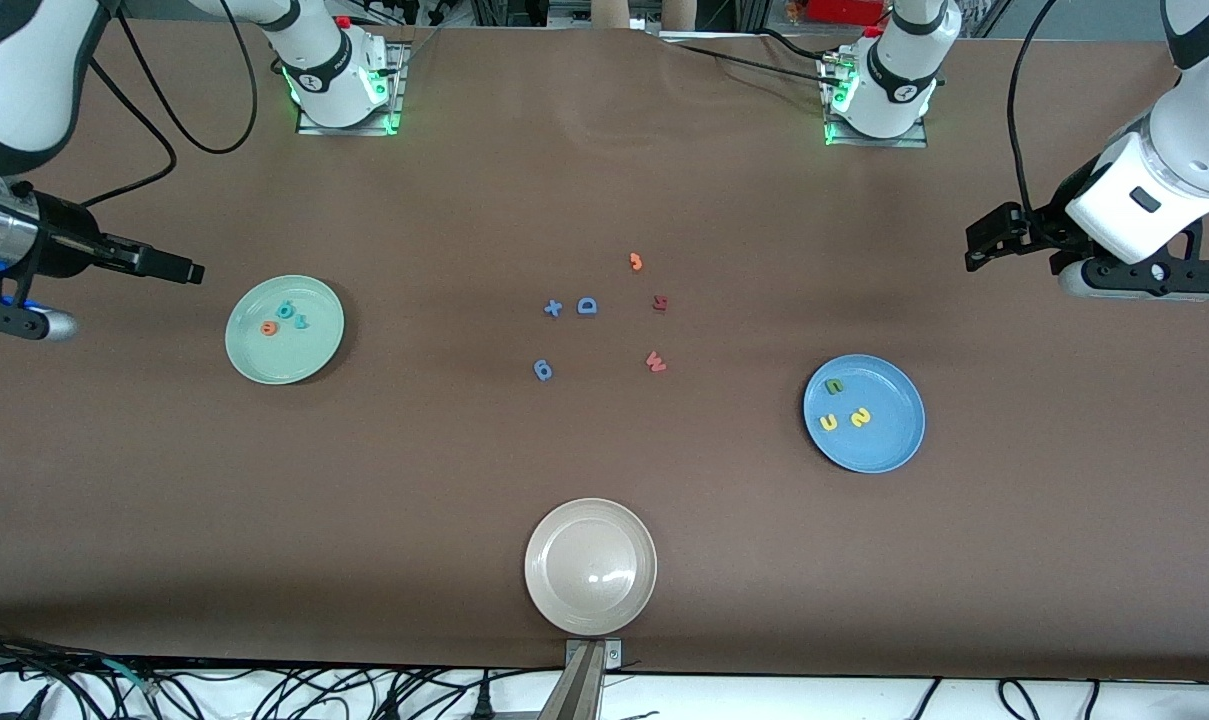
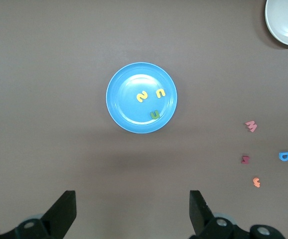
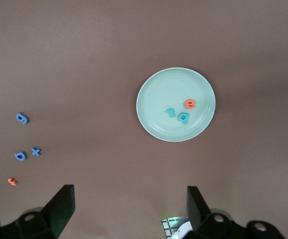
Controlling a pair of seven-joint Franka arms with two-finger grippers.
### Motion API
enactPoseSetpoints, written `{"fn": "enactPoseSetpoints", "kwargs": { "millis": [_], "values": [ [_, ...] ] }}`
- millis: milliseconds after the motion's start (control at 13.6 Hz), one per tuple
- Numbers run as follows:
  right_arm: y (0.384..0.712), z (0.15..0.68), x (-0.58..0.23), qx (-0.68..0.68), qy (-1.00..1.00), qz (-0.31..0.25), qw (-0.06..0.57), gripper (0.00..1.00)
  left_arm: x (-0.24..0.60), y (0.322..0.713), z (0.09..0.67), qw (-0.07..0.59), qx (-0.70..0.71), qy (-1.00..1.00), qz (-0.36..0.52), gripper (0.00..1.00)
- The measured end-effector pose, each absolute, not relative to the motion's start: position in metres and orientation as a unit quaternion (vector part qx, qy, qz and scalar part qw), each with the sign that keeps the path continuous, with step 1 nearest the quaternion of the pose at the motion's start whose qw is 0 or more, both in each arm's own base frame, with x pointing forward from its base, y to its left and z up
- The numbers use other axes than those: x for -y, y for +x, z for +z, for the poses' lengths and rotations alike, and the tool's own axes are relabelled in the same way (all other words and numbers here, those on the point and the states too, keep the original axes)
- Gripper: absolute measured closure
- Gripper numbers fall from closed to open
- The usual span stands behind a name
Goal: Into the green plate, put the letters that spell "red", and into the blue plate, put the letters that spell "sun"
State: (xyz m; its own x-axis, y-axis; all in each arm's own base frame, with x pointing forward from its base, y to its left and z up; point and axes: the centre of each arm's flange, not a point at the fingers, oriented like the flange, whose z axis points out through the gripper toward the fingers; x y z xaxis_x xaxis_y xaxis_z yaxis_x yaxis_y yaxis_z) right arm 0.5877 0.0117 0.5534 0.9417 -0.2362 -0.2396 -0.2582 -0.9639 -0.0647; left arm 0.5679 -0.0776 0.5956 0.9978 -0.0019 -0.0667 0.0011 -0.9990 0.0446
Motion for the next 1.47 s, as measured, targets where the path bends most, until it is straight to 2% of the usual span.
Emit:
{"fn": "enactPoseSetpoints", "kwargs": {
  "millis": [294,589,1030,1471],
  "values": [
    [0.600,0.568,-0.022,-0.122,-0.986,0.104,0.040,0.00,0.072,0.569,0.596,0.019,-0.004,0.999,-0.033,0.00],
    [0.615,0.563,-0.047,-0.094,-0.989,0.117,-0.010,0.00,0.073,0.569,0.596,0.019,-0.003,0.999,-0.032,0.00],
    [0.622,0.567,-0.045,-0.056,-0.990,0.124,-0.037,0.01,0.072,0.569,0.596,0.019,-0.004,0.999,-0.032,0.00],
    [0.619,0.586,-0.007,-0.062,-0.994,0.087,-0.001,0.01,0.063,0.569,0.596,0.019,-0.012,0.999,-0.034,0.00]
  ]
}}
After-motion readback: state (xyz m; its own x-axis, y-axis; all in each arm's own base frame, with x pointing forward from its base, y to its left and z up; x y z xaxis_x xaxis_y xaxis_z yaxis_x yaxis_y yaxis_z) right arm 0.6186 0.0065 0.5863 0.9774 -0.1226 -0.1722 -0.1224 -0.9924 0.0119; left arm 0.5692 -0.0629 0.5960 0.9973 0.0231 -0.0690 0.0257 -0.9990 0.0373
